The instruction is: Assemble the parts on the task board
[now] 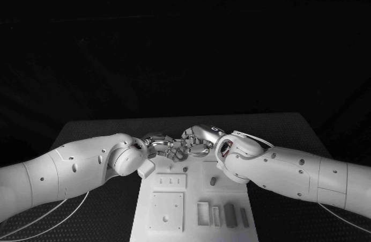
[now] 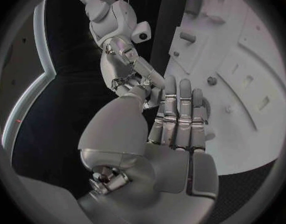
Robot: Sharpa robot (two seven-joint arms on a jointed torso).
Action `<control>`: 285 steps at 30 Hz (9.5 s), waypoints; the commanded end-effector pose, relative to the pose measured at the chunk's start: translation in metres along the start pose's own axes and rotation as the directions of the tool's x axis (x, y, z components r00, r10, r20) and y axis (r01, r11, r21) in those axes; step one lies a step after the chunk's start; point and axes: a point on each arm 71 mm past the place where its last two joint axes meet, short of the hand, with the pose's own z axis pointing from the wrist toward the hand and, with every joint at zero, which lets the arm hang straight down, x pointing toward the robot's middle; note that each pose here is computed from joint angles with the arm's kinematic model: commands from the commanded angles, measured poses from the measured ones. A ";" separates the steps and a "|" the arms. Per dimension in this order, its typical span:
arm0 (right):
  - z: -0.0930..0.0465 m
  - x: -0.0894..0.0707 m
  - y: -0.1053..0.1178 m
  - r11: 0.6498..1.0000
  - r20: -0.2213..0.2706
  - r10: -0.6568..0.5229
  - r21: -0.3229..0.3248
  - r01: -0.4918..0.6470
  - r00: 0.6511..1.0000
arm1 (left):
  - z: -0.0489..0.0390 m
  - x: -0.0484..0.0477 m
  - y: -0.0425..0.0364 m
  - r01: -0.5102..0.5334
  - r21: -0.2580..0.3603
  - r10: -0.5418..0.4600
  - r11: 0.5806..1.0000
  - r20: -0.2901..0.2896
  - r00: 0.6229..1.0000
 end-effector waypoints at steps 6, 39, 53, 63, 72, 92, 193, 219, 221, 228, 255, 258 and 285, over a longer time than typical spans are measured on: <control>-0.001 0.008 -0.002 1.000 -0.042 -0.010 0.008 0.010 0.999 | -0.0002 0.0048 -0.0082 0.013 0.043 -0.010 0.999 -0.053 0.999; -0.002 0.004 -0.012 0.996 -0.009 0.093 0.010 -0.093 0.996 | -0.0007 0.0000 -0.0077 -0.035 0.048 0.036 0.998 -0.018 0.999; -0.023 -0.016 -0.043 0.977 0.117 0.212 -0.006 -0.213 0.970 | -0.0022 -0.0042 -0.0077 -0.237 0.044 0.235 0.971 0.053 0.971; -0.036 -0.046 -0.077 0.968 0.187 0.236 0.043 -0.248 0.953 | -0.0070 -0.0101 -0.0048 -0.356 0.018 0.353 0.934 0.085 0.932; -0.035 -0.063 -0.098 0.959 0.232 0.246 0.086 -0.272 0.941 | -0.0094 -0.0035 0.0040 -0.472 -0.115 0.478 0.874 0.034 0.878; -0.031 -0.076 -0.109 0.959 0.247 0.229 0.109 -0.262 0.941 | -0.0174 0.0156 0.0229 -0.723 -0.211 0.742 0.658 0.016 0.671; -0.027 -0.070 -0.100 0.961 0.191 0.233 0.103 -0.255 0.954 | -0.0093 0.0339 0.0321 -0.803 -0.202 0.820 0.561 0.008 0.572; -0.028 -0.070 -0.102 0.961 0.185 0.234 0.107 -0.256 0.955 | -0.0097 0.0301 0.0258 -0.827 -0.184 0.847 0.532 0.099 0.523; -0.028 -0.070 -0.101 0.961 0.185 0.234 0.107 -0.256 0.955 | -0.0093 0.0302 0.0255 -0.831 -0.184 0.851 0.524 0.101 0.515; -0.027 -0.068 -0.100 0.960 0.172 0.237 0.108 -0.257 0.956 | -0.0094 0.0288 0.0256 -0.836 -0.179 0.854 0.519 0.125 0.504; -0.035 -0.024 -0.055 0.922 0.064 0.368 0.101 -0.373 0.928 | -0.0185 -0.0071 0.0102 0.032 0.250 -0.118 0.968 0.337 0.934; -0.032 -0.020 -0.046 0.915 0.080 0.386 0.090 -0.392 0.919 | -0.0174 -0.0047 0.0095 0.037 0.253 -0.121 0.967 0.326 0.938; -0.012 -0.011 -0.011 0.899 0.124 0.430 0.032 -0.436 0.894 | -0.0137 0.0120 0.0044 0.040 0.271 -0.110 0.962 0.250 0.962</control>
